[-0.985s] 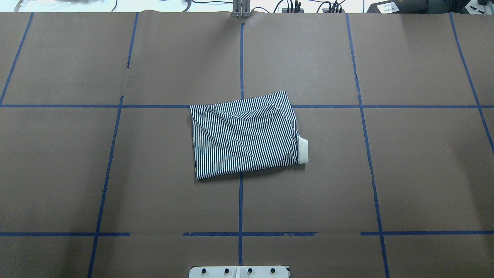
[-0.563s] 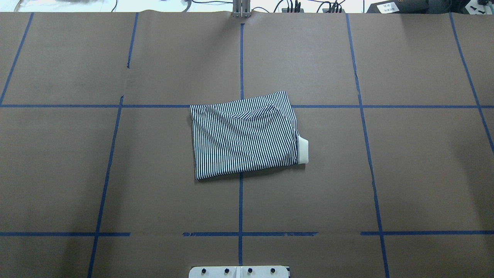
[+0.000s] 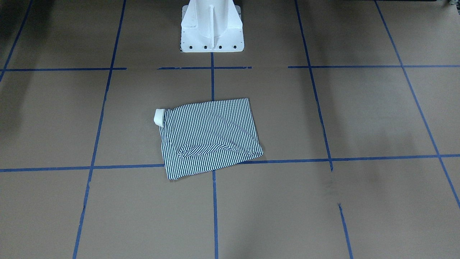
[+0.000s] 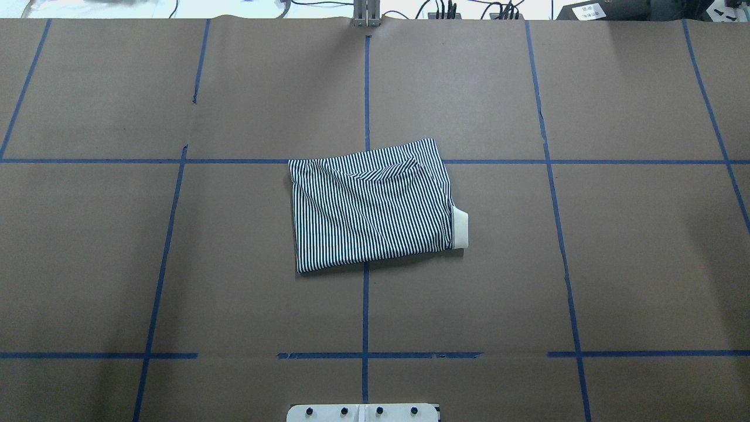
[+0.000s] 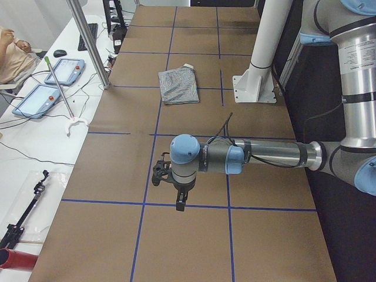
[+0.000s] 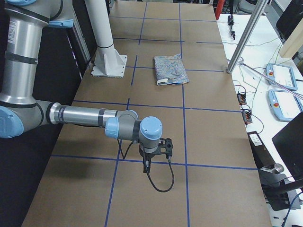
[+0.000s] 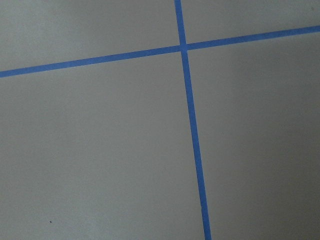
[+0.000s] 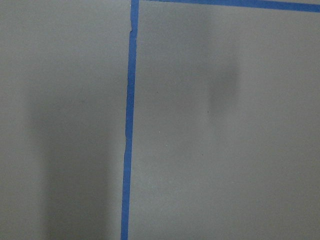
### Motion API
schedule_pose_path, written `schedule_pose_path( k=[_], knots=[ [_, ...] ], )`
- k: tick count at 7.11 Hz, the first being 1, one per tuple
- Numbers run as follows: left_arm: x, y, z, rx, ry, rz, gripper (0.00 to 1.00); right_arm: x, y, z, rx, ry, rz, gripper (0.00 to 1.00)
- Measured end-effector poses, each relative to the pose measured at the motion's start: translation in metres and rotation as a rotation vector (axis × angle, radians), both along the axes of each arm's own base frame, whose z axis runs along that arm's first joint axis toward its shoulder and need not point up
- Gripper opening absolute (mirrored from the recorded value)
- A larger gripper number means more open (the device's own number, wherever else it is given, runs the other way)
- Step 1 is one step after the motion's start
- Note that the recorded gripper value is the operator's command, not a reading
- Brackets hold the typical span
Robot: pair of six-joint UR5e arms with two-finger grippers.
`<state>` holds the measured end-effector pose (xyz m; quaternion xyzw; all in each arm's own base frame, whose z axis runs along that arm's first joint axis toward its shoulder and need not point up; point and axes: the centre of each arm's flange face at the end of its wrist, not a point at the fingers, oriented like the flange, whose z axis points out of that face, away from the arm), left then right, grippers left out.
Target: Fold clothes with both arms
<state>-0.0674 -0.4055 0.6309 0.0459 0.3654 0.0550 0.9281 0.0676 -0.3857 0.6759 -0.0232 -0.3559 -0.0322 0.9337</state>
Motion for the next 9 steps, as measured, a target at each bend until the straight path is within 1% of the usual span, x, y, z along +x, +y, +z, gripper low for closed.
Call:
schedule_pose_path(
  k=[6, 9],
  knots=[
    [0.001, 0.001, -0.001, -0.001, 0.007, 0.001, 1.00, 0.000, -0.003, -0.011, 0.026, -0.002, 0.001, 1.00],
    [0.000, 0.001, 0.001, -0.006, -0.002, 0.000, 1.00, -0.001, -0.004, -0.012, 0.028, -0.003, 0.001, 1.00]
  ],
)
